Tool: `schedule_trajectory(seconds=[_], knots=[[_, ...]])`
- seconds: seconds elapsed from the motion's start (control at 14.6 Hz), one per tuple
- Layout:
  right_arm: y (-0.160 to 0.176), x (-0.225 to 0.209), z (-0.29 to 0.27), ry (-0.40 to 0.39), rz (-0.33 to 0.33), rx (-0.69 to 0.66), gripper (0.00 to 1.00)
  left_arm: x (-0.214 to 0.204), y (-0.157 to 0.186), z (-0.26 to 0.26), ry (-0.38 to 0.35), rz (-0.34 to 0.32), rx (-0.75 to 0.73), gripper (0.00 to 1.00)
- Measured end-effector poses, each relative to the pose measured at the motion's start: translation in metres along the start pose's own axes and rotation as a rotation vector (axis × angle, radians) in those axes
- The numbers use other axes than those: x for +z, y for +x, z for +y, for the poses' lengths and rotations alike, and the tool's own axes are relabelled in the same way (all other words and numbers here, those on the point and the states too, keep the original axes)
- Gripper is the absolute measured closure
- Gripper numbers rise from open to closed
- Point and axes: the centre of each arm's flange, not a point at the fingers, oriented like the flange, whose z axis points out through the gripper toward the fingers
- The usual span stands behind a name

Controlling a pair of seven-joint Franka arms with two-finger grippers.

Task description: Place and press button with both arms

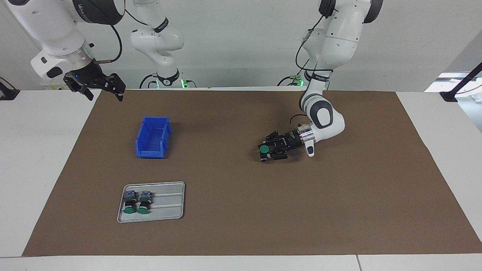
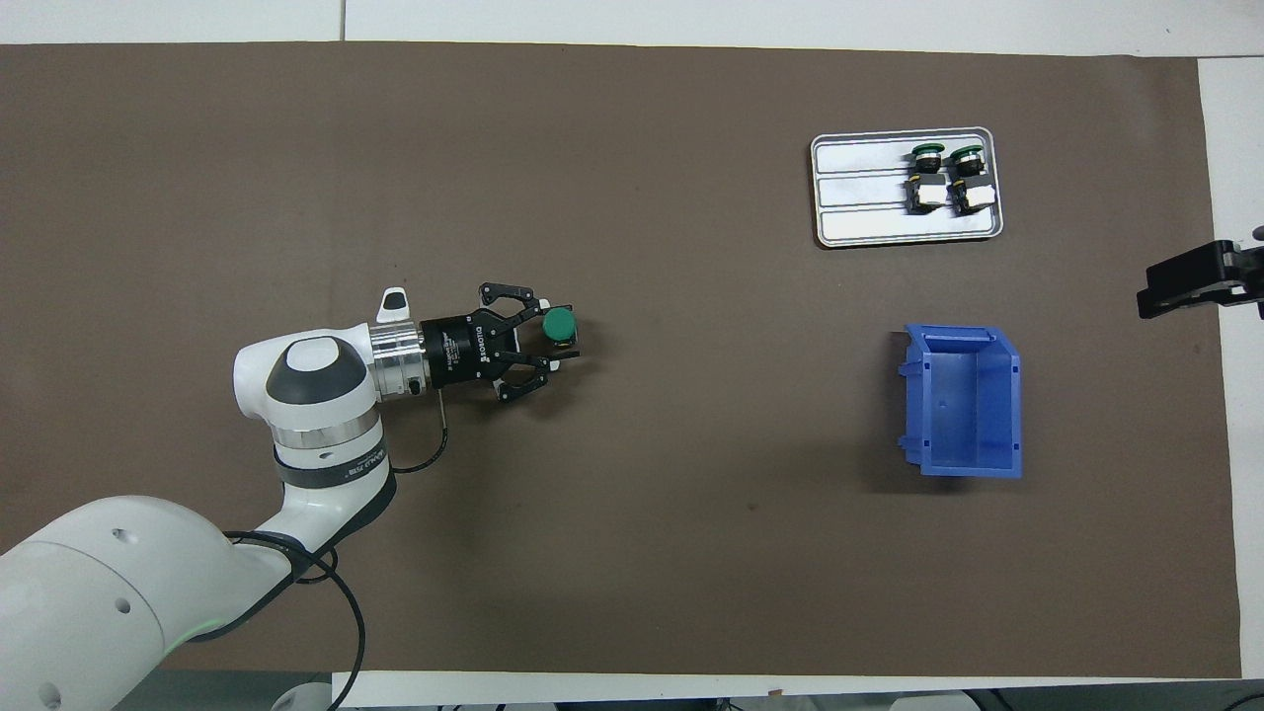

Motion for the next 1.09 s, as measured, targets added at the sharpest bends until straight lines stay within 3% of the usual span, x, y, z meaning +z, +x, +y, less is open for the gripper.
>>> schedule_trajectory(seconds=[0.2,0.34,0.48,0.55,0.82,1.09], knots=[[0.0,0.0,0.0,0.0,0.0,0.0,0.0,-0.004,-0.003,0.003,-0.014,0.017,0.002,0.31],[0.0,0.0,0.0,0.0,0.0,0.0,0.0,-0.006,-0.009,0.006,-0.023,0.021,-0.003,0.13],[0.0,0.0,0.0,0.0,0.0,0.0,0.0,-0.008,-0.012,0.007,-0.026,0.021,-0.003,0.09],[0.0,0.0,0.0,0.0,0.0,0.0,0.0,-0.008,-0.013,0.008,-0.029,0.022,-0.002,0.01],[0.0,0.0,0.0,0.0,0.0,0.0,0.0,-0.019,-0.028,0.014,-0.029,0.065,0.053,0.0],[0.0,0.0,0.0,0.0,0.0,0.0,0.0,-0.034,-0.042,0.017,0.018,0.116,0.135,0.0]])
